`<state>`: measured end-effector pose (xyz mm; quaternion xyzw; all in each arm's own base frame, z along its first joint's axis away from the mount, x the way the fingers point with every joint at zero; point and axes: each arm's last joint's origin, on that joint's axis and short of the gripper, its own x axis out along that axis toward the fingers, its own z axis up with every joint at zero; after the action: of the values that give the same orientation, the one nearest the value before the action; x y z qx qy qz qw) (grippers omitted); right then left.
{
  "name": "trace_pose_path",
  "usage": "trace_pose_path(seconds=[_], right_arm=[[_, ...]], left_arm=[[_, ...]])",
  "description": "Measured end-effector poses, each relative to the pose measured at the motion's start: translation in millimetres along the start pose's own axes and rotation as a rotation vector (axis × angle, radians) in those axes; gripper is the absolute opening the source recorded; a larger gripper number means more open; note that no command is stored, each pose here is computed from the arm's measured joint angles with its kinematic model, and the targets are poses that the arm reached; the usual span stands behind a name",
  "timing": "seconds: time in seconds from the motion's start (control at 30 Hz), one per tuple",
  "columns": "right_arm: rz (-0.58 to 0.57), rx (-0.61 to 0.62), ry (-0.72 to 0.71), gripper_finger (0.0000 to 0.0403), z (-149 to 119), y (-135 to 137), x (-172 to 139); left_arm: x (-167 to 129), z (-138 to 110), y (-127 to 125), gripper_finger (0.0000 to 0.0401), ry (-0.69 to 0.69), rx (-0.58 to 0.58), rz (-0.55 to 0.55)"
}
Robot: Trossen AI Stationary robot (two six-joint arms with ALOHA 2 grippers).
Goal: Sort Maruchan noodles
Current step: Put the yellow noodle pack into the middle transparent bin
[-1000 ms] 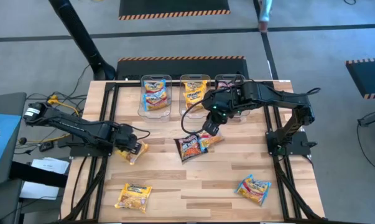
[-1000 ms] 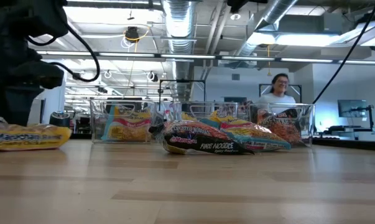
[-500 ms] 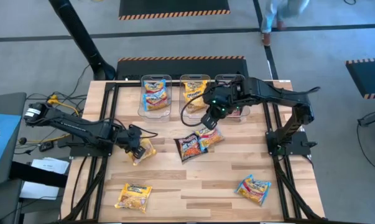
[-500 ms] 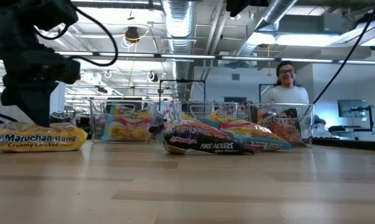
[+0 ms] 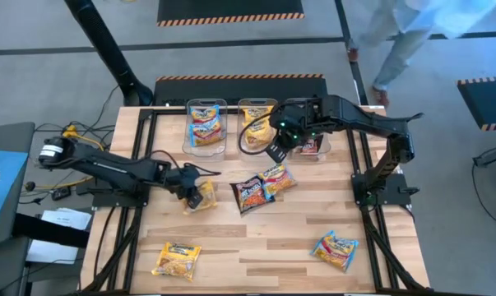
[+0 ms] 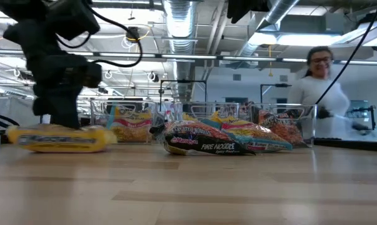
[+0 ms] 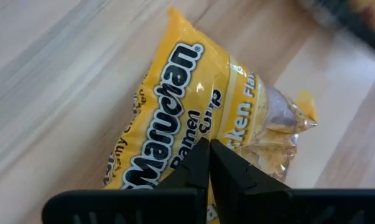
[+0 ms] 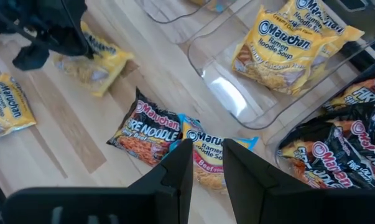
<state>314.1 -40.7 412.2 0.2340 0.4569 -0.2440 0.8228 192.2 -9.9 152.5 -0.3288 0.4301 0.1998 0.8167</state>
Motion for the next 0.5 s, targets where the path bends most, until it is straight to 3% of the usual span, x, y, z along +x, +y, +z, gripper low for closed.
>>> trace_pose_path(seconds=[0.2,0.5], right_arm=[[-0.007,-0.007,-0.003,0.0113,2.9,-4.6,0.7],[-0.004,-0.010,0.002,0.0113,2.1,-3.8,0.6]], left_arm=[[18.1,14.3,-7.3,0.0000,-0.035,-0.024,-0.030],[32.5,35.6,-23.1,0.0000,-0.002,0.042,-0.051]])
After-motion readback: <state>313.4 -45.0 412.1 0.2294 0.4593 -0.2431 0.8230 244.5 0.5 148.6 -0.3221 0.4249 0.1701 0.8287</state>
